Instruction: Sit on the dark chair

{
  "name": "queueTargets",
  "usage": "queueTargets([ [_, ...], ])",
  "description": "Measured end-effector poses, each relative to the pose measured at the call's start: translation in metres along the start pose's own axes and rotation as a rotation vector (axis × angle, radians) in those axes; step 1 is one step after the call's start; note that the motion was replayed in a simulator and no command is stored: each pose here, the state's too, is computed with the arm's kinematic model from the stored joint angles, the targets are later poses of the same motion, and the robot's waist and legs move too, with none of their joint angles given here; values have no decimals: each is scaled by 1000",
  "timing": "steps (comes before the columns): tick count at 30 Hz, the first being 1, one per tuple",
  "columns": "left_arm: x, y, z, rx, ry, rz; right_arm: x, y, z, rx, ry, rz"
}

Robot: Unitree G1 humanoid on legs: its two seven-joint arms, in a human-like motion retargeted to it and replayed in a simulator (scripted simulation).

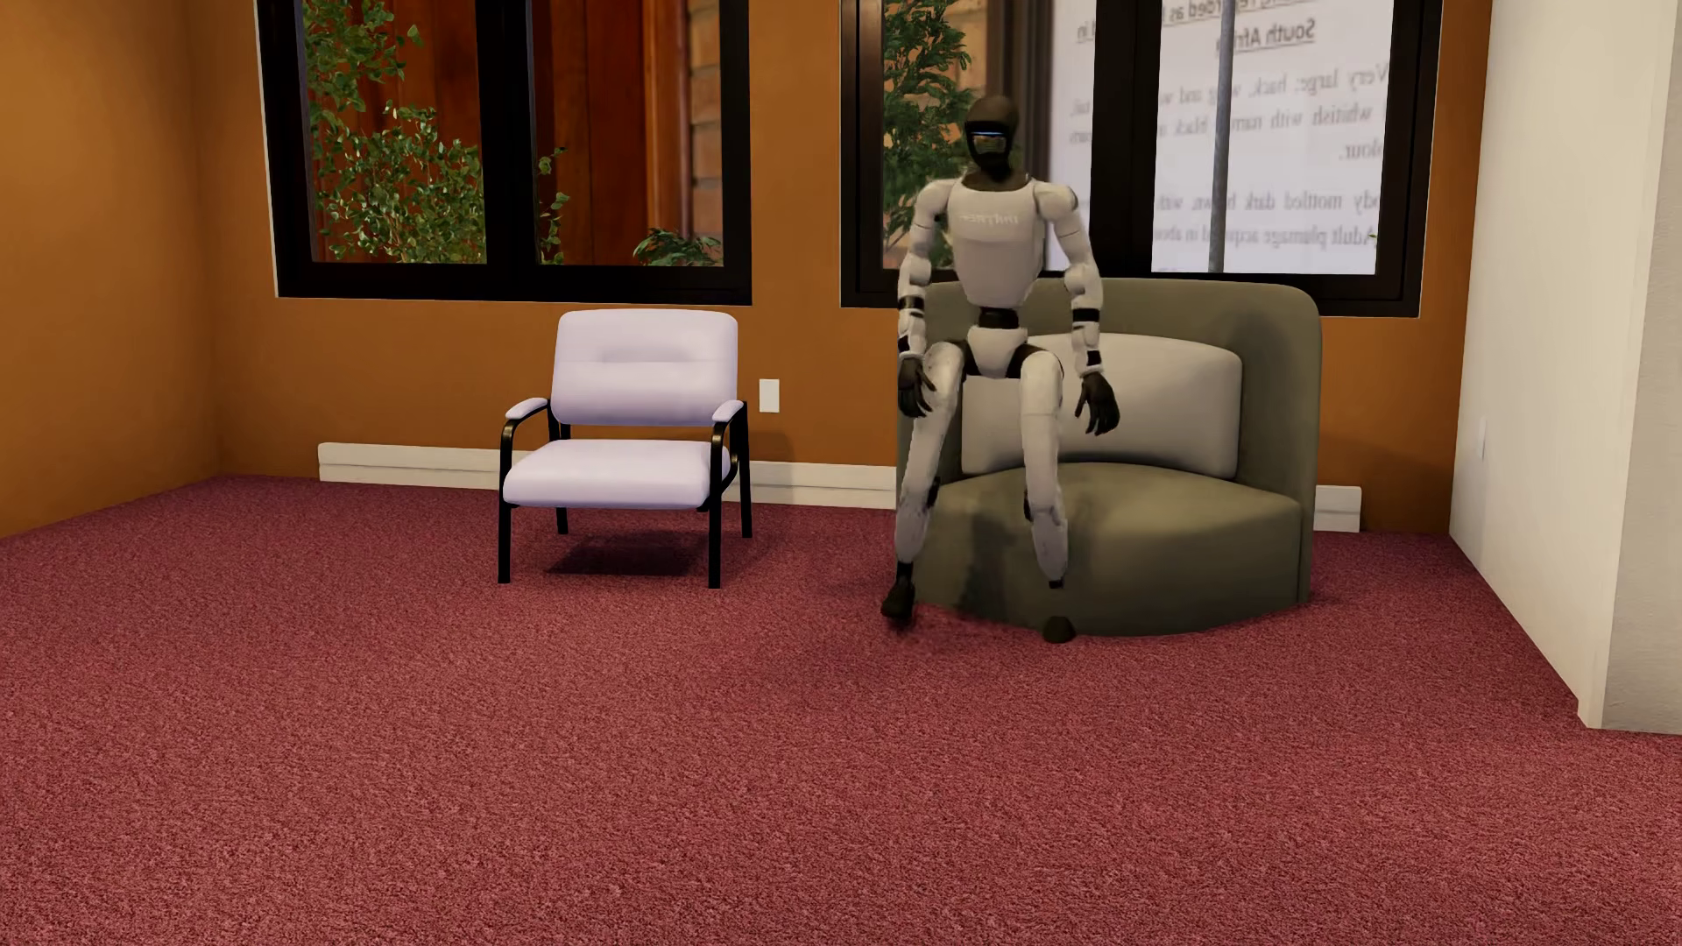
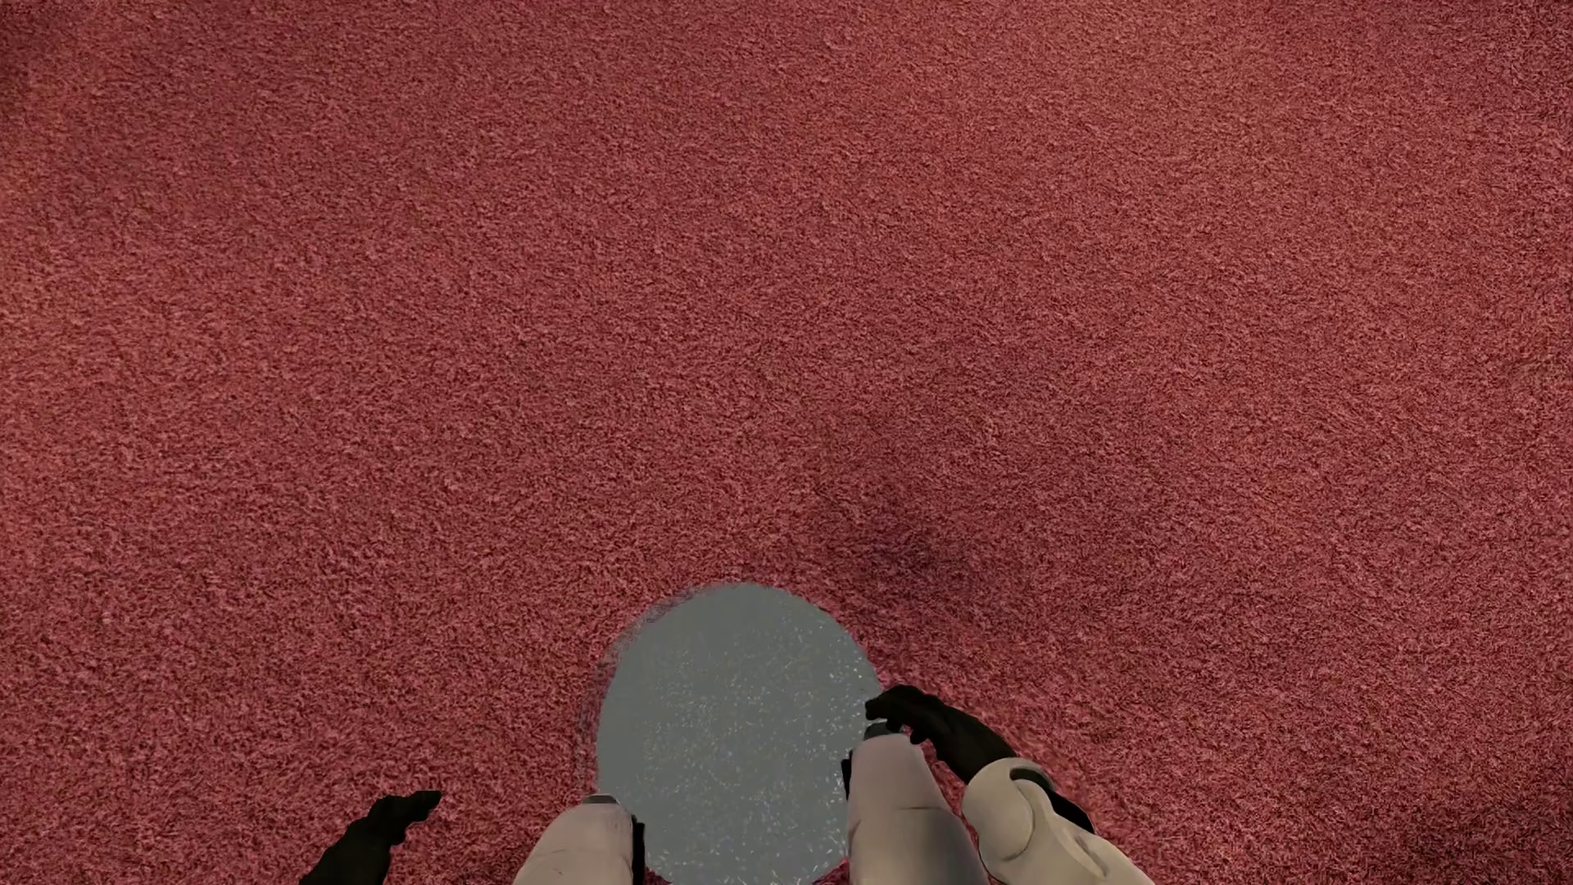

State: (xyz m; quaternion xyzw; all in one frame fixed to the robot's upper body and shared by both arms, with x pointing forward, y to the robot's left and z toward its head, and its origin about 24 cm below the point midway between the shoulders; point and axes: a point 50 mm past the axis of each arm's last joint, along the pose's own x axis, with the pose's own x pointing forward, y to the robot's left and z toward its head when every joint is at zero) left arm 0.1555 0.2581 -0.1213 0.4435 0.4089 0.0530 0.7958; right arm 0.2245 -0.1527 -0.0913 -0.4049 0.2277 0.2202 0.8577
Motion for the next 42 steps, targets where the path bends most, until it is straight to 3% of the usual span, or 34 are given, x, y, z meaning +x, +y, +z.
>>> queueTargets([
  [3,1,2,4,-93,28,58,-4,-22,-29,-49,125,-67],
  [5,9,19,8,-34,12,38,-4,-46,-36,8,158,-146],
  [11,21,77,46,-34,-204,184,-4,-106,-38,20,191,-365],
  [13,23,89,52,-12,-207,254,-4,-117,-36,35,195,-335],
  [18,27,108,70,-50,-214,338,-1,-91,-34,100,173,-315],
  [24,28,72,53,40,-136,215,-11,-28,-62,138,319,-174],
  [26,29,58,52,40,-104,155,-11,-16,-64,274,352,-196],
  [29,27,48,47,47,-58,147,-15,-17,-72,282,414,-247],
  [32,24,37,44,59,-53,123,-16,-18,-70,185,372,-205],
  [42,25,45,33,13,-58,115,-9,-22,-61,167,330,-187],
])
